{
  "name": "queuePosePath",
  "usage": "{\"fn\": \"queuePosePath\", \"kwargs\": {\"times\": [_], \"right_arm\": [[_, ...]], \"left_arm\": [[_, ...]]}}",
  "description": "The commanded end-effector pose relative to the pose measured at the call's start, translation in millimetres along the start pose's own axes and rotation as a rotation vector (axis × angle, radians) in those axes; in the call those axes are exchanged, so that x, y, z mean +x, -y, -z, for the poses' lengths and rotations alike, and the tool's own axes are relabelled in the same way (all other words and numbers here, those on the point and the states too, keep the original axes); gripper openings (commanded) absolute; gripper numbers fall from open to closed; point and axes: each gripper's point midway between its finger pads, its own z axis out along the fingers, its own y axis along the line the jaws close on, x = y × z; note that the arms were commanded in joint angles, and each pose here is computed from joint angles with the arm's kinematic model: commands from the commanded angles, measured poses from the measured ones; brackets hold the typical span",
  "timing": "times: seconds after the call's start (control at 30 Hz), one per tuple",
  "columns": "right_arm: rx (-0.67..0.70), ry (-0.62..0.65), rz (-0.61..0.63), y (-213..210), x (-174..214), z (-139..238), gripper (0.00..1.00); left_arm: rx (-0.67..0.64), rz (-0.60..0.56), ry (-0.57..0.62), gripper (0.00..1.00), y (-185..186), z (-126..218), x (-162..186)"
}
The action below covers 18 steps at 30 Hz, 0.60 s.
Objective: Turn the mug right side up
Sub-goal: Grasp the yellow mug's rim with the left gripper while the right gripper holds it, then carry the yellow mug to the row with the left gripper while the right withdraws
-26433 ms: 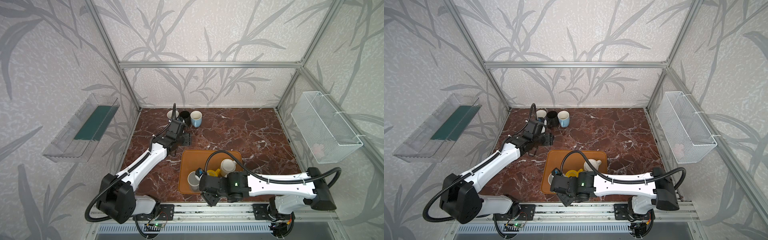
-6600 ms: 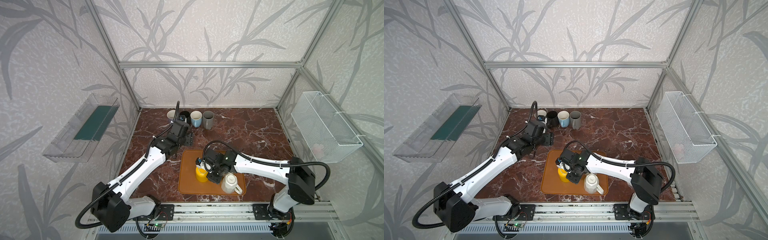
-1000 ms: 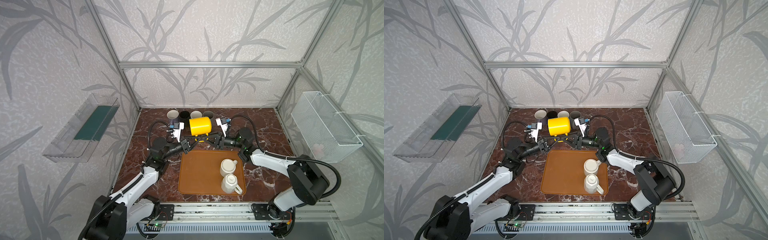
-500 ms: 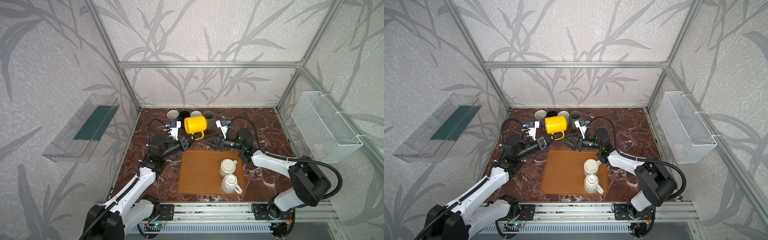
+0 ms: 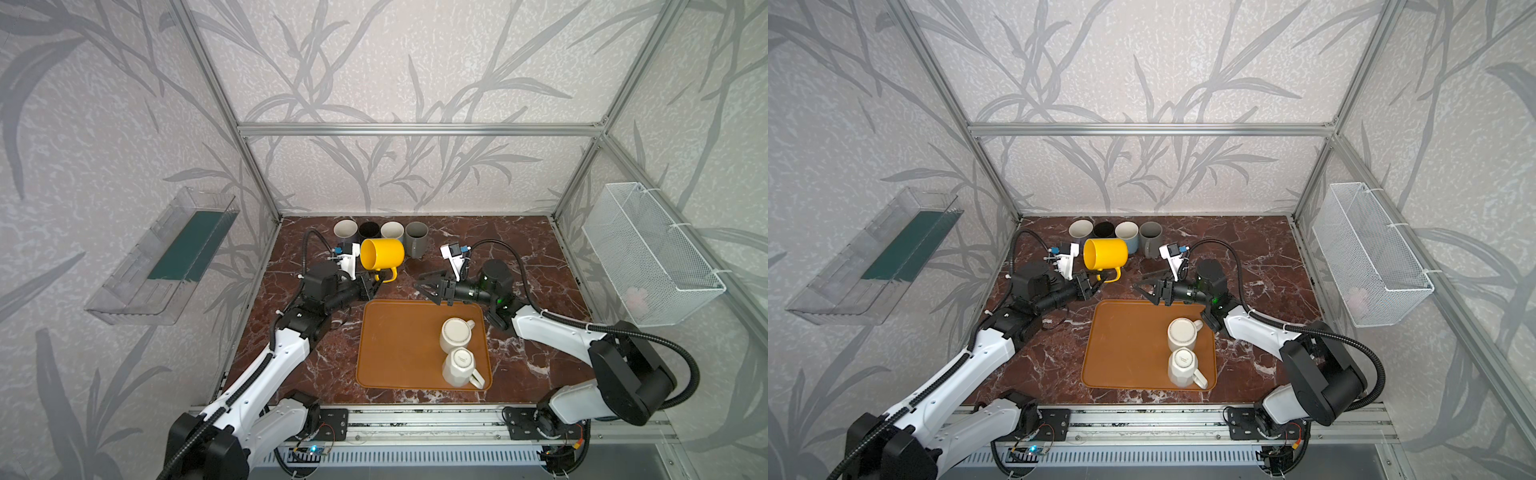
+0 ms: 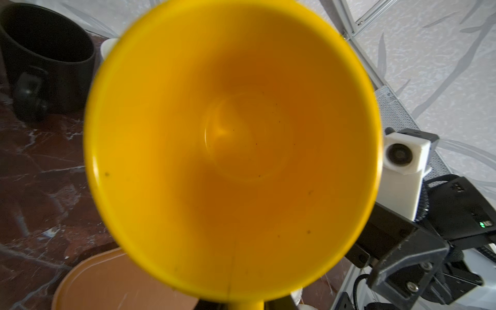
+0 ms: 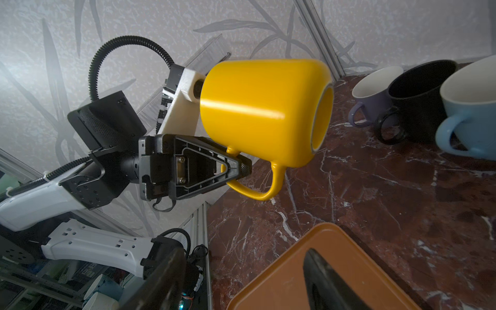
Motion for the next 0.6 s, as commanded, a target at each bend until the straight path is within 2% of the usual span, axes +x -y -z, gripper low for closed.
{"fn": "queuePosePath", "kwargs": {"times": [0.0, 0.23, 0.57], "right_arm": [[0.055, -0.002, 0.025, 4, -1, 10, 0.71], [0.191, -0.001, 0.020, 21, 0, 27, 0.71], [0.277, -0.015, 0.029, 29, 4, 42, 0.70]], "left_arm": [[-0.053, -0.081, 0.088, 0.00, 5, 8, -32], [-0.193, -0.084, 0.041, 0.00, -19, 2, -33], [-0.408, -0.115, -0.036, 0.00, -65, -2, -32]]}}
